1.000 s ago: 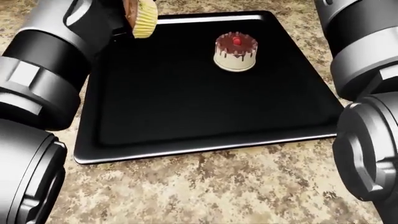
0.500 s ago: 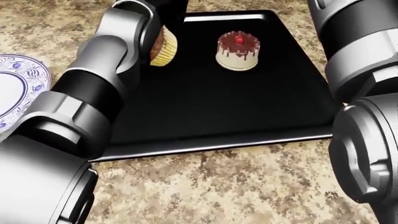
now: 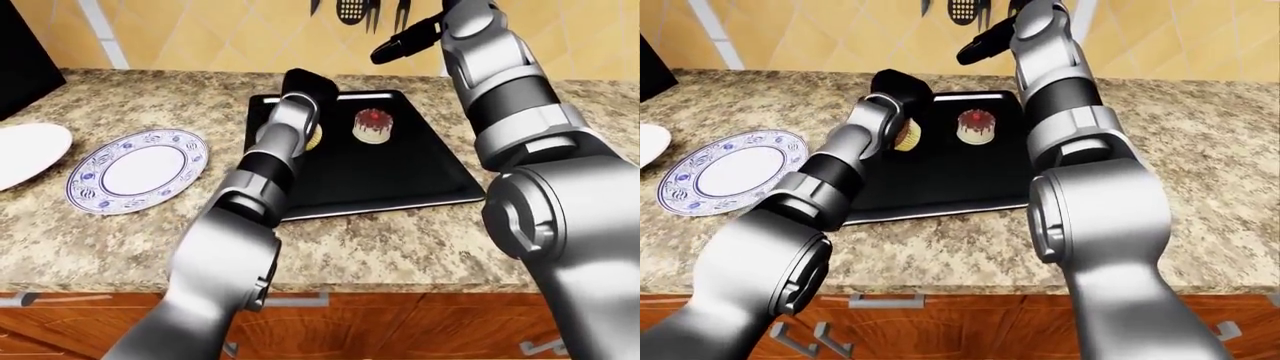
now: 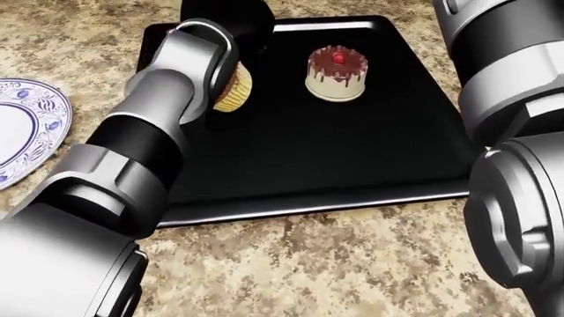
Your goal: Move the dessert items from the plate to the tray.
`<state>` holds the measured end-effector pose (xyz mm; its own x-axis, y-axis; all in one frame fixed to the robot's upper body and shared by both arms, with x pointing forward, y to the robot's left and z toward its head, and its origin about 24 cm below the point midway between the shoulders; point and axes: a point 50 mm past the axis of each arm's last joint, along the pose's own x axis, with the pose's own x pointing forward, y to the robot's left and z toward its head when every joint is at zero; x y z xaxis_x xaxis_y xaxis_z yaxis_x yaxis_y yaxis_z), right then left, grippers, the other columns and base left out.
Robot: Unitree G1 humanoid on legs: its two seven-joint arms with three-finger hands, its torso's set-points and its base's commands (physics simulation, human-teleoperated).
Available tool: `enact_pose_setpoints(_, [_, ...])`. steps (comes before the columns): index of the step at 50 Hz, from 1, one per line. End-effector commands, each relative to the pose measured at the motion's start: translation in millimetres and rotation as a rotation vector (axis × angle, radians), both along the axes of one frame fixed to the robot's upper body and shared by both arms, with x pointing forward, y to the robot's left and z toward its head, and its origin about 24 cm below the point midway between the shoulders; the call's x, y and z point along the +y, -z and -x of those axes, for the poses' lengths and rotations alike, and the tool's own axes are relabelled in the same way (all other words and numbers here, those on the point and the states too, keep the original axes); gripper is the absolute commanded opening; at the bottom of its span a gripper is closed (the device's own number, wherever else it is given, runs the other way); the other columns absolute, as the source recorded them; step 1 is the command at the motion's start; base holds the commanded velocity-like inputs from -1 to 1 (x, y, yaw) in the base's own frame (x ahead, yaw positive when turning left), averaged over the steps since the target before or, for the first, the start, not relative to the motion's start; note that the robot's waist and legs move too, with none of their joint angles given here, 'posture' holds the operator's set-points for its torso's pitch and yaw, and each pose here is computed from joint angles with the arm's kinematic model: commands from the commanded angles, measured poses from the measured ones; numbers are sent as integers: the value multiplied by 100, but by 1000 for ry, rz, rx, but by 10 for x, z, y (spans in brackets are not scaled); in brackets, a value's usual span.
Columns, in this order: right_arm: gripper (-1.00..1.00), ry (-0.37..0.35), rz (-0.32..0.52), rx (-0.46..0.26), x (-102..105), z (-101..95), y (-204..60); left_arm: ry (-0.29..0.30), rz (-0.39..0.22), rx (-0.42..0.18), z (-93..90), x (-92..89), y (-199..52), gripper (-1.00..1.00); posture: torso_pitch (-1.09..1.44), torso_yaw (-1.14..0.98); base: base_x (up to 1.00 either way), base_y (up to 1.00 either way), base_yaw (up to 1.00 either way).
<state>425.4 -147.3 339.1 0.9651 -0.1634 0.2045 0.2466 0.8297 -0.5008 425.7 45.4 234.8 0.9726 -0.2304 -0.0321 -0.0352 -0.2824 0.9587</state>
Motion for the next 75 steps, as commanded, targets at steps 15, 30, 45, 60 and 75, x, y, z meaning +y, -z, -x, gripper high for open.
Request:
enact_pose_setpoints(15, [100, -12, 14, -109, 34, 75, -286, 37, -85, -122, 36, -134, -162, -92, 0, 0, 0, 0, 0])
enact_pose_setpoints(30, [100, -15, 18, -109, 47, 74, -285, 40, -84, -120, 41, -154, -182, 52, 0, 0, 0, 0, 0])
enact_pose_setpoints(45, [100, -17, 20, -105, 56, 70, -271, 31, -85, -141, 38, -131, -293, 100, 0, 0, 0, 0, 0])
enact_pose_setpoints(60, [100, -15, 21, -105, 55, 70, -273, -23, -103, -137, 11, 11, -401, 100, 0, 0, 0, 0, 0])
enact_pose_setpoints(75, [100, -10, 26, -105, 56, 71, -275, -111, -92, -145, -18, 322, -652, 100, 0, 0, 0, 0, 0])
